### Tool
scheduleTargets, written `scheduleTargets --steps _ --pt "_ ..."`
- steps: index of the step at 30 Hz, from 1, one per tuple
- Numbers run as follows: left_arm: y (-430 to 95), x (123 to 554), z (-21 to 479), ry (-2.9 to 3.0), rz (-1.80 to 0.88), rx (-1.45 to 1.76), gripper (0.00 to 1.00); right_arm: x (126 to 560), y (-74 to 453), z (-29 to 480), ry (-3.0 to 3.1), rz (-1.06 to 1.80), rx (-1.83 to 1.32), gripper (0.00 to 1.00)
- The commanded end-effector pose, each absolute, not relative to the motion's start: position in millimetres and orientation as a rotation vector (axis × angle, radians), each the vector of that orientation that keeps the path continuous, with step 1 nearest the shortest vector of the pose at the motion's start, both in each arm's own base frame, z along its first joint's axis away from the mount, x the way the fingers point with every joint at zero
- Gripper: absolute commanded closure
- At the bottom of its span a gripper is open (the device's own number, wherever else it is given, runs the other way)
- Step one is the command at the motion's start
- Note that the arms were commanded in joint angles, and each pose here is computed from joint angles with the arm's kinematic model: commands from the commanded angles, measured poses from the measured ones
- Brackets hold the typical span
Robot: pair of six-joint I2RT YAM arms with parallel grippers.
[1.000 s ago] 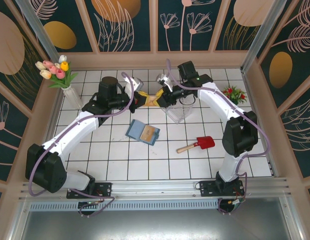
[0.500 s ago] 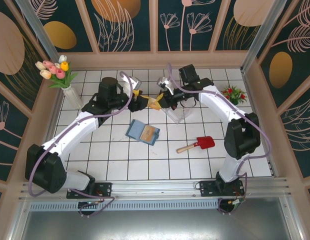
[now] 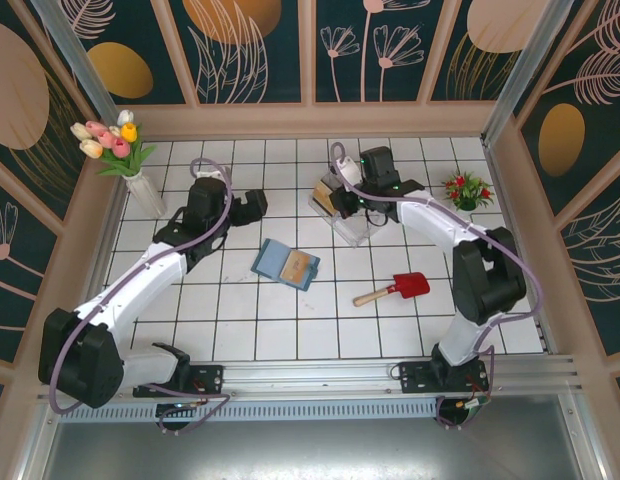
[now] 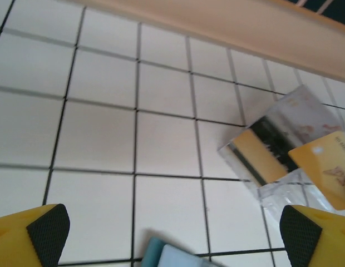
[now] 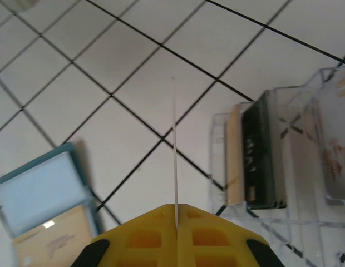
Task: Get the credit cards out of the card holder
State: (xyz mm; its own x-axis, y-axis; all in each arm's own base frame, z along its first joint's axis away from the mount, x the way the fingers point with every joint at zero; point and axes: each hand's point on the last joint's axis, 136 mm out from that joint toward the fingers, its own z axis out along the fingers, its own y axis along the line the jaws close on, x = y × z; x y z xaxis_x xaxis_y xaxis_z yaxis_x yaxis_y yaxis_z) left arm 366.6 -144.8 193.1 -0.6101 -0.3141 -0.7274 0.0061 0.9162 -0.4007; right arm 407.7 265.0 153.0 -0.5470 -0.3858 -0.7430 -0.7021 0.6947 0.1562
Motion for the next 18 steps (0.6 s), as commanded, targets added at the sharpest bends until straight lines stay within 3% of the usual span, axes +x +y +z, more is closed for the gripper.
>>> scheduleTargets --steps 1,18 --pt "-130.2 356.5 175.1 2.220 -0.454 -0.379 0.01 435.9 266.3 146.7 2.208 0.484 -0.756 1.00" --pt "-128.9 332.4 142.9 2.302 -0.489 -0.397 0.01 454.0 279.7 102.4 2.299 0.372 -0.818 1.00"
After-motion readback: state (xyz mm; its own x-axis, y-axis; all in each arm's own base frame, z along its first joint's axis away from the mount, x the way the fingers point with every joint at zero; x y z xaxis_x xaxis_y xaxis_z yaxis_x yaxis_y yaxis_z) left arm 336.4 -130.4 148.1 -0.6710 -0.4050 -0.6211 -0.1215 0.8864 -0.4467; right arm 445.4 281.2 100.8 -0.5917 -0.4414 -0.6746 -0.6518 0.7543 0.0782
